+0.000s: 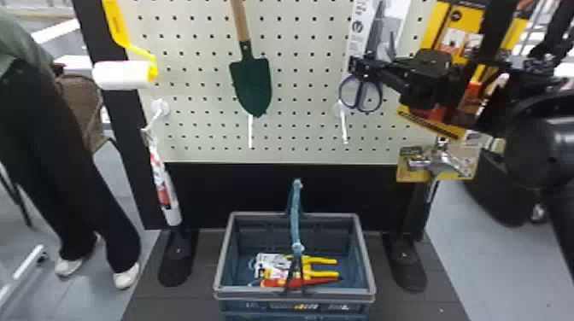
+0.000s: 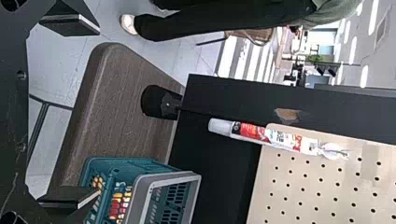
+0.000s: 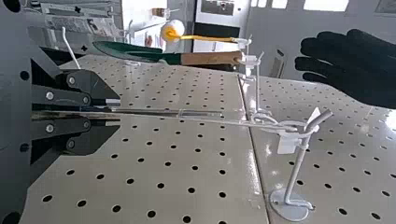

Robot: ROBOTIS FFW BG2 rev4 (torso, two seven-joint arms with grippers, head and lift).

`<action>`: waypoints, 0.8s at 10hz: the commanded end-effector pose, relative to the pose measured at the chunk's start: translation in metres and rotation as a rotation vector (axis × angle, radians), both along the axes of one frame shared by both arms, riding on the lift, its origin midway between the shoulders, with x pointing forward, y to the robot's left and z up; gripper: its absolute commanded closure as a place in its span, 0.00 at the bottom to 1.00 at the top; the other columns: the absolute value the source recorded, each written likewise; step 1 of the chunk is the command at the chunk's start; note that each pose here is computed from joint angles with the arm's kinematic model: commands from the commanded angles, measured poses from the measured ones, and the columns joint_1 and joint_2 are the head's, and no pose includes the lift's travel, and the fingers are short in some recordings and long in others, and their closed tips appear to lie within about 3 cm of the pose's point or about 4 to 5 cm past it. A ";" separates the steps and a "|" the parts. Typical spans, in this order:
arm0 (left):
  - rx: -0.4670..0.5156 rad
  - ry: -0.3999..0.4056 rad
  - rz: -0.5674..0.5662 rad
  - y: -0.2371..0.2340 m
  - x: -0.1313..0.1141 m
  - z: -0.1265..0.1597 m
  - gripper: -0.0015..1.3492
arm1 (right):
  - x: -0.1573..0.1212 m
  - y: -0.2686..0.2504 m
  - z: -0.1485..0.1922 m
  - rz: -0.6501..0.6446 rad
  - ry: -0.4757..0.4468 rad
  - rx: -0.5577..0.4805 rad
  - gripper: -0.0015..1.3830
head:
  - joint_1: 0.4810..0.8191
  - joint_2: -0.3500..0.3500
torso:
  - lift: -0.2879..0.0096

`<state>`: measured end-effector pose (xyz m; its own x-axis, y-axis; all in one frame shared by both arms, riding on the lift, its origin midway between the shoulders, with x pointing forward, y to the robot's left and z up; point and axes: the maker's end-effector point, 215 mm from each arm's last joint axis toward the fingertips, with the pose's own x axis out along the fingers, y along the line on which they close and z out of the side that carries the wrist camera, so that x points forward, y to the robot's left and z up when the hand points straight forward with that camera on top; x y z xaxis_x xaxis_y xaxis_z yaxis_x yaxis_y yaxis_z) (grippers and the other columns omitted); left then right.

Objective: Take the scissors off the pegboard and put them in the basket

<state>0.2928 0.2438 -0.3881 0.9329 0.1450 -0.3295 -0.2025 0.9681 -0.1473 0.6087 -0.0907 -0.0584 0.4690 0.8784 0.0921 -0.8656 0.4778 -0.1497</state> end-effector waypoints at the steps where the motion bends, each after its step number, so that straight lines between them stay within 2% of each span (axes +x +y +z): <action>1: -0.001 0.000 0.000 0.000 0.001 0.000 0.07 | -0.001 0.000 0.001 0.002 0.000 0.003 0.86 | 0.20 0.50 | 0.63; 8: -0.004 0.006 -0.004 -0.002 0.000 -0.001 0.07 | -0.016 0.008 0.032 0.013 -0.072 0.011 0.86 | 0.20 0.50 | 0.63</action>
<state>0.2928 0.2423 -0.3900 0.9312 0.1398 -0.3366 -0.1991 0.9686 -0.1487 0.5947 -0.0842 -0.0295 0.4531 0.8816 0.1322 -0.8590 0.4714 -0.1998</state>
